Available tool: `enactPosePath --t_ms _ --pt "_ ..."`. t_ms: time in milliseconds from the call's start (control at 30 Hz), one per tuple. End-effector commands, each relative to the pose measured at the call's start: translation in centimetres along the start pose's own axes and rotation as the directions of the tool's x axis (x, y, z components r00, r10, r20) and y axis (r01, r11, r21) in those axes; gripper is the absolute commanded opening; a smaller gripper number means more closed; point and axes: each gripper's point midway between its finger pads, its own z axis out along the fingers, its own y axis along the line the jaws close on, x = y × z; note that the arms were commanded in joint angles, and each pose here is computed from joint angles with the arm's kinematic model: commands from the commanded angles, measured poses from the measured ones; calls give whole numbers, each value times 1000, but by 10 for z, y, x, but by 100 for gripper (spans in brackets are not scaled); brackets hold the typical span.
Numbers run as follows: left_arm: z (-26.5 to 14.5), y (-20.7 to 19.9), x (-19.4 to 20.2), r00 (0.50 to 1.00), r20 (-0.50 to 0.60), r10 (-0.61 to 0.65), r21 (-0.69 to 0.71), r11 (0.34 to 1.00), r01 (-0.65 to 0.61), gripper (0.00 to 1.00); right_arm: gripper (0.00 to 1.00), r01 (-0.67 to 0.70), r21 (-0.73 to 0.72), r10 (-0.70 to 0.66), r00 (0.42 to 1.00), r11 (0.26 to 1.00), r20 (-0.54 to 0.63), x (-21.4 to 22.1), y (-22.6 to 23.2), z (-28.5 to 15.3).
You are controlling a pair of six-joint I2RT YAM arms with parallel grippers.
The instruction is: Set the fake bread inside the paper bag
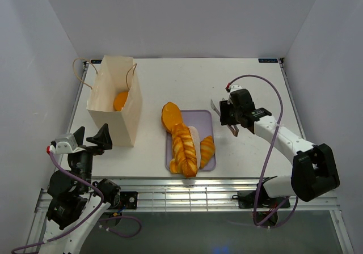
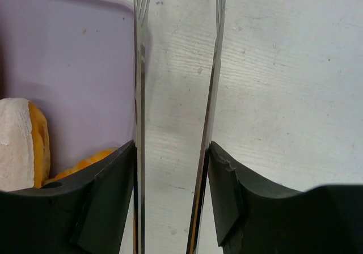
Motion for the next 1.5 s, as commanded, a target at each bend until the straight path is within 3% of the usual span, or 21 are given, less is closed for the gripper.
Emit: enactPosePath --t_ms 0,333,367,733,867,1467 --pt "-14 5 -17 996 83 -45 23 999 43 98 57 37 -45 -35 999 998 37 -21 10 -26" --pt "-14 6 -16 996 81 -43 18 999 42 98 57 61 -165 -35 987 984 154 -51 33 -98" --pt "-14 6 -16 996 80 -42 14 999 41 98 57 72 -227 -33 984 971 173 -52 43 -109" --pt "-12 6 -15 996 74 -40 12 999 39 98 56 131 -476 -65 986 870 154 -16 95 -161" --pt "-11 5 -14 997 69 -37 11 999 36 98 56 118 -540 -61 991 834 123 4 106 -169" --pt "-10 5 -12 998 62 -33 9 999 32 98 56 86 -592 -96 995 801 14 55 124 -171"
